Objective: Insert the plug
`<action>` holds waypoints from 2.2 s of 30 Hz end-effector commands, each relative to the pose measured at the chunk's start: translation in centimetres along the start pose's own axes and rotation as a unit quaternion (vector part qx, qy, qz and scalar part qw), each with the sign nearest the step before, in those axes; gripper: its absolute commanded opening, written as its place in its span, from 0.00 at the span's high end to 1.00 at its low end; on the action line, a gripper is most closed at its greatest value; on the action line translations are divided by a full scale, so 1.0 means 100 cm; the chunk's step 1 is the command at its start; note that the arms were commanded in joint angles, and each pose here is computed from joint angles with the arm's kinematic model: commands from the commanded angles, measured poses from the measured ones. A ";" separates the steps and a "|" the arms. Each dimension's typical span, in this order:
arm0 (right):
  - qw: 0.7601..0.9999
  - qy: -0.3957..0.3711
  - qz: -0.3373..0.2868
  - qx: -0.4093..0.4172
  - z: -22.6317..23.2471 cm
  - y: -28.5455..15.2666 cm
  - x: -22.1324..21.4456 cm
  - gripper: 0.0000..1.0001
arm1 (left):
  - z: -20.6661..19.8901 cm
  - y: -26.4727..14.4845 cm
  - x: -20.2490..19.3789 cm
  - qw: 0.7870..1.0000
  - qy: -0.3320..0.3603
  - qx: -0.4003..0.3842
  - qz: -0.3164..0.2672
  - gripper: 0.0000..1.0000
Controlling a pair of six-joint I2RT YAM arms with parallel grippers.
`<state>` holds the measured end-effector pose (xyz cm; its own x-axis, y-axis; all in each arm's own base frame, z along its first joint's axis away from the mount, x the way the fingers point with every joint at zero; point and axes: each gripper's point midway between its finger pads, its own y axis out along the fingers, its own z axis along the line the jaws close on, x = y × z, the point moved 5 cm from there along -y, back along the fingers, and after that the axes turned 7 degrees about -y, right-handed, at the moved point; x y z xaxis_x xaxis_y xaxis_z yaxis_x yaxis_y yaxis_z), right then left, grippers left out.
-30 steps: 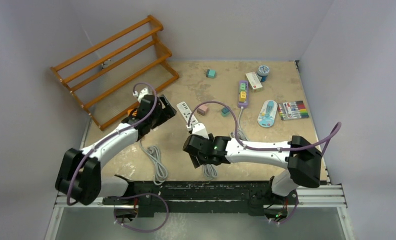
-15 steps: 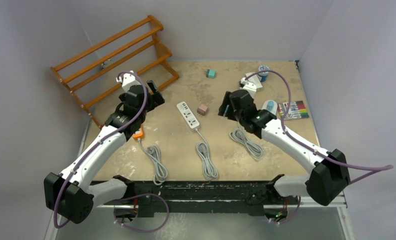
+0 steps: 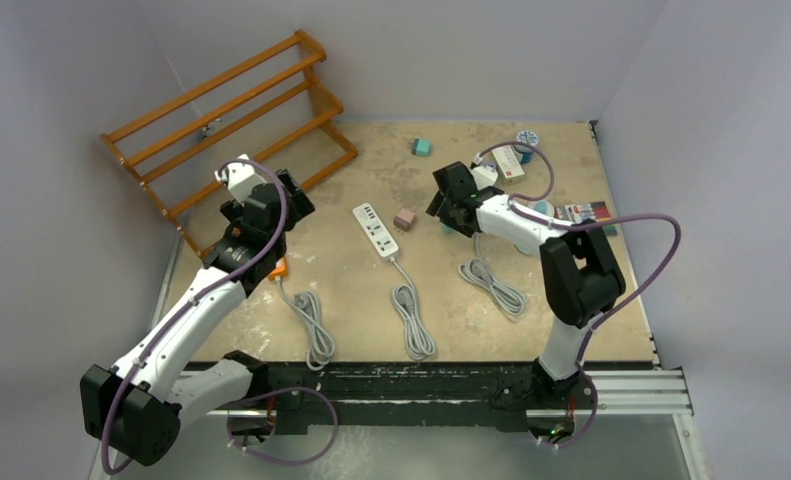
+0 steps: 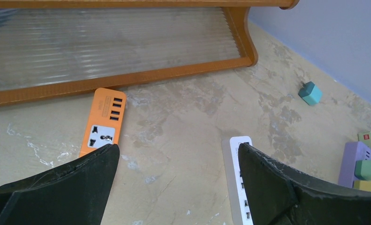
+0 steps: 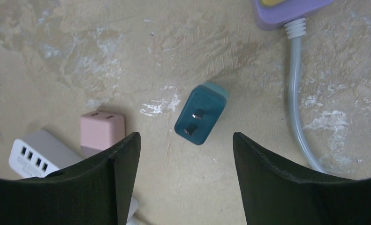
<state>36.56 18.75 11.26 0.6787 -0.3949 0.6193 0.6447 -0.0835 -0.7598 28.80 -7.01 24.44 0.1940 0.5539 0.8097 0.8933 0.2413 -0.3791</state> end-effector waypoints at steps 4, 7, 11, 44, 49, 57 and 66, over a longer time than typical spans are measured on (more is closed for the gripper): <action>0.999 0.025 -0.015 -0.032 0.001 0.012 0.012 0.29 | -0.003 0.000 0.005 1.000 -0.015 -0.009 -0.014 0.04; 0.999 0.017 -0.008 -0.042 -0.004 0.022 0.008 0.31 | -0.003 0.000 0.004 1.000 -0.014 -0.009 -0.010 0.04; 0.999 0.002 -0.010 -0.038 -0.006 0.027 0.010 0.39 | -0.004 0.000 0.003 1.000 -0.014 -0.012 -0.007 0.05; 0.642 -0.351 -0.163 0.662 0.032 -0.273 -0.020 1.00 | -0.097 -0.160 -0.003 0.790 0.067 -0.607 0.053 0.06; 0.602 -0.343 -0.105 0.713 0.035 -0.288 -0.029 1.00 | -0.091 -0.165 -0.006 0.760 0.114 -0.638 -0.046 0.06; 0.588 -0.333 -0.046 0.735 0.038 -0.299 -0.029 1.00 | -0.079 -0.162 -0.005 0.738 0.287 -0.598 -0.125 0.08; 0.597 -0.346 -0.045 0.722 0.051 -0.298 -0.017 1.00 | -0.082 -0.182 -0.027 0.688 0.350 -0.632 -0.071 0.08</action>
<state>18.04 26.59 32.09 0.3223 0.0816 0.9431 0.0016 0.9962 -0.0867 15.88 -19.47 31.71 -0.1147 0.0126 0.9933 0.5026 -0.8618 0.0690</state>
